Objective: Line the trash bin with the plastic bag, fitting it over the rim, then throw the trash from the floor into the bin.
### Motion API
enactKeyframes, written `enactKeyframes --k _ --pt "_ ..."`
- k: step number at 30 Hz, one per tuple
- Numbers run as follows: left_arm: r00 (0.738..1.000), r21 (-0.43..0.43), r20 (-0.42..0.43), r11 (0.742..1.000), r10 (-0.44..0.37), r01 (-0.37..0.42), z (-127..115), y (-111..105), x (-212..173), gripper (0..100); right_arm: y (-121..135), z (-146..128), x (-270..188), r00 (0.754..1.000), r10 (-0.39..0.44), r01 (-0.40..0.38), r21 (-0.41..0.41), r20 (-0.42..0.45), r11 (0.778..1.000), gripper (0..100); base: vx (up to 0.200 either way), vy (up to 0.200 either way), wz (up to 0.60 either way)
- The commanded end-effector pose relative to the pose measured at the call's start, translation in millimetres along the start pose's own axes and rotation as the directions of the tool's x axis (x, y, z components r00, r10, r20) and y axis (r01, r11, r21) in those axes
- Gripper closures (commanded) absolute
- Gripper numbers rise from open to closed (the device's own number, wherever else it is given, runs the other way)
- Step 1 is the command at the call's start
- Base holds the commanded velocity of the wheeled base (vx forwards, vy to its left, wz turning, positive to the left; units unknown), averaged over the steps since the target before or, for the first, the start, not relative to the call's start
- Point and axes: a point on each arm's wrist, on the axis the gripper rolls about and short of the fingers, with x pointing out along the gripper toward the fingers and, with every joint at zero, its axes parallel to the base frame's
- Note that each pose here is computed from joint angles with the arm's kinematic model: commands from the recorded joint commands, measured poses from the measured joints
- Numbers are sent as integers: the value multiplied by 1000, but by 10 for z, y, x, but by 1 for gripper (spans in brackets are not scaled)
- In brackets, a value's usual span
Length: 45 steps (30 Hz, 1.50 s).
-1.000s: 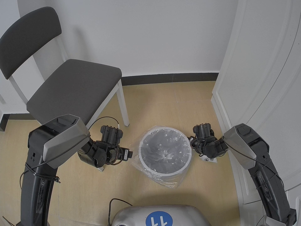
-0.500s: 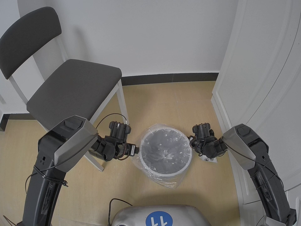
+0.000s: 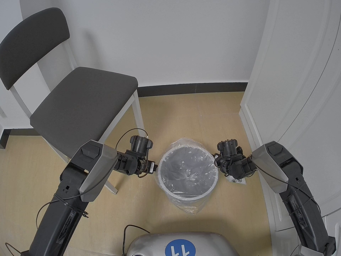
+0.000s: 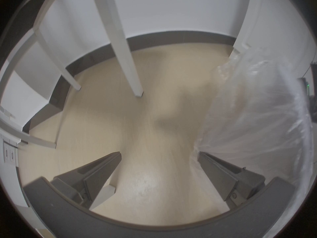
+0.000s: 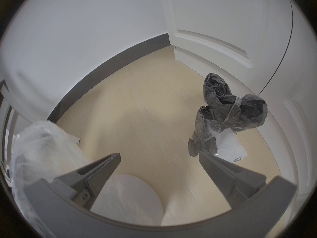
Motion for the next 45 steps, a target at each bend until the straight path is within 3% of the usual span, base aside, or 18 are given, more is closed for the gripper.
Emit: enactKeyframes --k 1,9,16,22,28,31,32,33,34,36,40,41,45 --pt "999 -7 -51 1000 14 -14 -198 49 179 0 -12 -3 27 1000 -5 5 1 6 1000 0 0 0 0" --pt "999 -32 -43 999 23 -24 -158 70 154 0 -58 2 11 997 -76 76 -21 -7 997 0 0 0 0" --pt "1000 -77 -8 997 24 -24 34 132 -10 0 -51 14 11 997 -77 77 -14 3 997 0 0 0 0" --pt "1000 -86 -6 996 10 -11 197 188 -425 0 -67 491 -308 995 -87 86 19 50 996 0 0 0 0" --pt "1000 -82 -5 997 -6 6 143 196 -688 0 -277 651 -484 991 -130 132 -64 27 989 0 0 0 0" --pt "1000 -86 29 996 -7 10 128 217 -804 0 -443 683 -672 986 -163 156 -182 -21 971 0 0 0 0" --pt "1000 -86 29 996 -7 10 128 217 -804 0 -443 683 -672 986 -163 156 -182 -21 971 0 0 0 0" --pt "999 -84 47 996 -10 14 143 217 -884 0 -499 650 -780 989 -133 113 -242 -70 964 0 0 0 0" --pt "999 -84 47 996 -10 14 140 217 -888 0 -505 641 -790 988 -131 108 -248 -77 963 0 0 0 0" --pt "996 -74 83 997 -27 33 190 149 -1047 0 -538 517 -933 981 -69 12 -303 -179 953 0 0 0 0" --pt "994 -60 101 997 -46 53 217 54 -1162 0 -514 376 -975 971 -48 -31 -320 -236 947 0 0 0 0" --pt "992 -44 103 996 -66 71 211 -50 -1246 0 -490 226 -1007 957 -36 -65 -333 -289 941 0 0 0 0" --pt "990 -30 112 996 -86 90 188 -160 -1289 0 -467 83 -1047 934 3 -131 -335 -356 933 0 0 0 0"
